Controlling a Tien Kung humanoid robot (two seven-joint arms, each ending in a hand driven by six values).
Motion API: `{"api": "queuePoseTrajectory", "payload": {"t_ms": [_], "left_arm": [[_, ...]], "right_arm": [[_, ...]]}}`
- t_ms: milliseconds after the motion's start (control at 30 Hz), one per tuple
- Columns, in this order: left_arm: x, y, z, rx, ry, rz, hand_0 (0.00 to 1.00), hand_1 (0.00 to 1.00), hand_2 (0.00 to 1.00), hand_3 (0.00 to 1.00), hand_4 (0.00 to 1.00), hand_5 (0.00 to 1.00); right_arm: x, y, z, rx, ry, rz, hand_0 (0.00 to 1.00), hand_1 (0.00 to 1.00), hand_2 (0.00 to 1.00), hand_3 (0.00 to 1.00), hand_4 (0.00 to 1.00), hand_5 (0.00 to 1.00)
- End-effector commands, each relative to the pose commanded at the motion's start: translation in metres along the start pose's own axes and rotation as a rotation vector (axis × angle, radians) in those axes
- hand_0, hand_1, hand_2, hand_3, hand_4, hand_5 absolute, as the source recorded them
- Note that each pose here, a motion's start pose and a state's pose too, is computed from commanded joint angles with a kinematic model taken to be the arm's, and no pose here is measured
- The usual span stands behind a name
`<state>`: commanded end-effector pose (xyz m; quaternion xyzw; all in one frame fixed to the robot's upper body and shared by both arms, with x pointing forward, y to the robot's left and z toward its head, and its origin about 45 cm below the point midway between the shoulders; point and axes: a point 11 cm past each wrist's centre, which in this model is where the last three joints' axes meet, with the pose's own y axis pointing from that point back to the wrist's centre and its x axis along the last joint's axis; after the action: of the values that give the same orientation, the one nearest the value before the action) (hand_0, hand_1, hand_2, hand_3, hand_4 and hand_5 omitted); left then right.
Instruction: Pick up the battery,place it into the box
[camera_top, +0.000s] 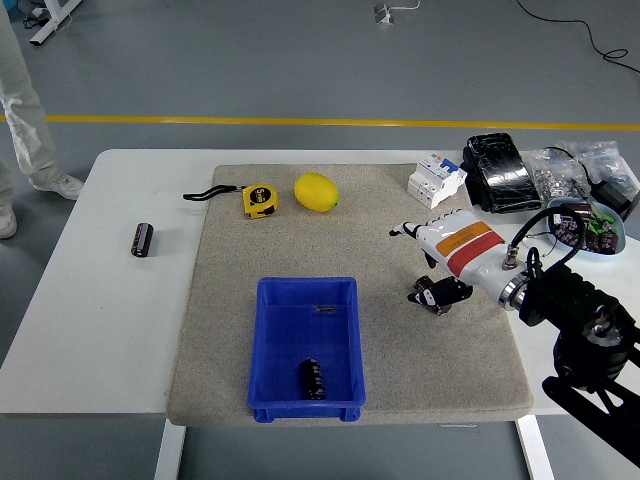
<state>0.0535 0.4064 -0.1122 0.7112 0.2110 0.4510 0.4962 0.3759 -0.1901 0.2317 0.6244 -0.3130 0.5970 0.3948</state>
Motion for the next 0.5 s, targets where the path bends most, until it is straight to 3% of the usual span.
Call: {"api": "queuePoseTrajectory", "payload": {"t_ms": [33,67,500], "left_arm": [[0.0,0.0,0.001,0.0,-0.002,0.0,0.737,0.708,0.74,0.63,0.661,0.654],[0.0,0.0,0.001,-0.001,-0.004,0.0,0.736,0.707,0.741,0.63,0.661,0.653],[-0.001,0.0,0.002,0.001,-0.009,-0.002,0.736,0.709,0.743,0.632,0.66,0.654]], "right_arm": [[-0.001,0.0,0.001,0.007,0.008,-0.007,0.327,0.241,0.336,0.762,0.998,0.387],[-0.002,0.0,0.001,0.023,0.021,-0.017,0.418,0.426,0.567,0.792,0.998,0.384],[-0.021,-0.001,0.004,0.164,0.231,-0.148,0.402,0.431,0.594,0.836,0.998,0.375]]}}
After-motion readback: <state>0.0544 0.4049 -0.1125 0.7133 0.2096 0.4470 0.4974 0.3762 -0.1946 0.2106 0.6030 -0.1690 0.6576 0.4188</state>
